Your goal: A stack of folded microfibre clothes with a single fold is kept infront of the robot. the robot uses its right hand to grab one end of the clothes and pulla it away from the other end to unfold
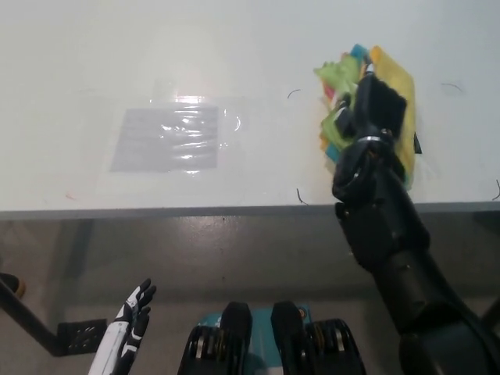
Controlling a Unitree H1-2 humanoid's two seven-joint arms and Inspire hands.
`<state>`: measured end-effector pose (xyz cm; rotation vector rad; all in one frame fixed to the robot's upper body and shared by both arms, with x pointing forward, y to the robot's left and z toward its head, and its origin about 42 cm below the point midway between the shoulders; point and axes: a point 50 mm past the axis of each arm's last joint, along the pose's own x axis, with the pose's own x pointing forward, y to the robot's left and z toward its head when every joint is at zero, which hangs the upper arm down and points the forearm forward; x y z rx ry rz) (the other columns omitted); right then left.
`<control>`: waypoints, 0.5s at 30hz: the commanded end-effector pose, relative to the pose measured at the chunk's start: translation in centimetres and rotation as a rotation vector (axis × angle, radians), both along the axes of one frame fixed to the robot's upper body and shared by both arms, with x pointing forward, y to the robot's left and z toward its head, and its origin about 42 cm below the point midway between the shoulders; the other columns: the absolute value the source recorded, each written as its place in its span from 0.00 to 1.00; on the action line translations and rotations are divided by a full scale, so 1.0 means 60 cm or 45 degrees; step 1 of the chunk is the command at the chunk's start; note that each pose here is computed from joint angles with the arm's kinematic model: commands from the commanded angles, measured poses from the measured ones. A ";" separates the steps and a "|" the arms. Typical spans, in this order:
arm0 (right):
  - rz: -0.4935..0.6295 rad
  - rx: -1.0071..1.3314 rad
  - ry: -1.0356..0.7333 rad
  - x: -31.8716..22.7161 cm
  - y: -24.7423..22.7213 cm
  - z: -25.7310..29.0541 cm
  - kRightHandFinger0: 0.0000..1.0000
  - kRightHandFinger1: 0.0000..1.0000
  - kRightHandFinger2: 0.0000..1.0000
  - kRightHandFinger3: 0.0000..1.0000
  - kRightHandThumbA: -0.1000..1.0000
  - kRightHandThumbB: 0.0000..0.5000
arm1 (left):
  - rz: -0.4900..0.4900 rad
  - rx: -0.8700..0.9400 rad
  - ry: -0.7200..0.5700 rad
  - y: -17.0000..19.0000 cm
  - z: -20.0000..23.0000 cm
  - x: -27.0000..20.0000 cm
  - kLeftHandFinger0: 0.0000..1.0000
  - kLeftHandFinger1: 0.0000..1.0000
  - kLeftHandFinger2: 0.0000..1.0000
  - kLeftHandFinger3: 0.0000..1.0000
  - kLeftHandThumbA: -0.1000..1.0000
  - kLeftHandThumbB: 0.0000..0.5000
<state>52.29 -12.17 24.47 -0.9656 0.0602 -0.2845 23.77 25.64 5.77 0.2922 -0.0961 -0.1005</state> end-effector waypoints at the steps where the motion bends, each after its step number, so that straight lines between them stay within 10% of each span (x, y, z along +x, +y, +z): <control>1: -0.042 0.008 -0.176 0.000 -0.011 0.060 0.00 0.01 0.26 0.98 0.31 0.53 | -0.019 0.037 -0.072 0.008 0.014 0.003 1.00 1.00 1.00 1.00 1.00 0.72; 6: -0.044 0.092 -0.239 -0.011 -0.024 0.055 0.05 0.11 0.39 0.81 0.34 0.54 | -0.019 0.040 -0.061 0.007 0.013 0.000 1.00 1.00 1.00 1.00 1.00 0.73; 8: -0.022 0.146 -0.221 -0.010 -0.028 0.050 0.30 0.48 0.74 0.86 0.45 0.58 | -0.013 0.045 -0.061 0.007 0.011 -0.001 1.00 1.00 1.00 1.00 1.00 0.73; 9: 0.005 0.207 -0.216 -0.010 -0.031 0.047 0.62 0.84 0.98 1.00 0.56 0.65 | -0.014 0.039 -0.056 0.007 0.010 -0.002 1.00 1.00 1.00 1.00 1.00 0.71; 10: 0.029 0.238 -0.212 -0.010 -0.033 0.043 0.79 1.00 1.00 1.00 0.65 0.68 | -0.015 0.040 -0.051 0.006 0.010 -0.002 1.00 1.00 1.00 1.00 1.00 0.72; 11: 0.070 0.263 -0.192 -0.012 -0.036 0.038 1.00 1.00 1.00 1.00 0.78 0.73 | -0.017 0.045 -0.047 0.007 0.010 -0.003 1.00 1.00 1.00 1.00 1.00 0.72; 15: 0.142 0.325 -0.128 -0.016 -0.043 0.025 1.00 1.00 1.00 1.00 0.93 0.89 | -0.023 0.049 -0.056 0.006 0.012 -0.001 1.00 1.00 1.00 1.00 1.00 0.68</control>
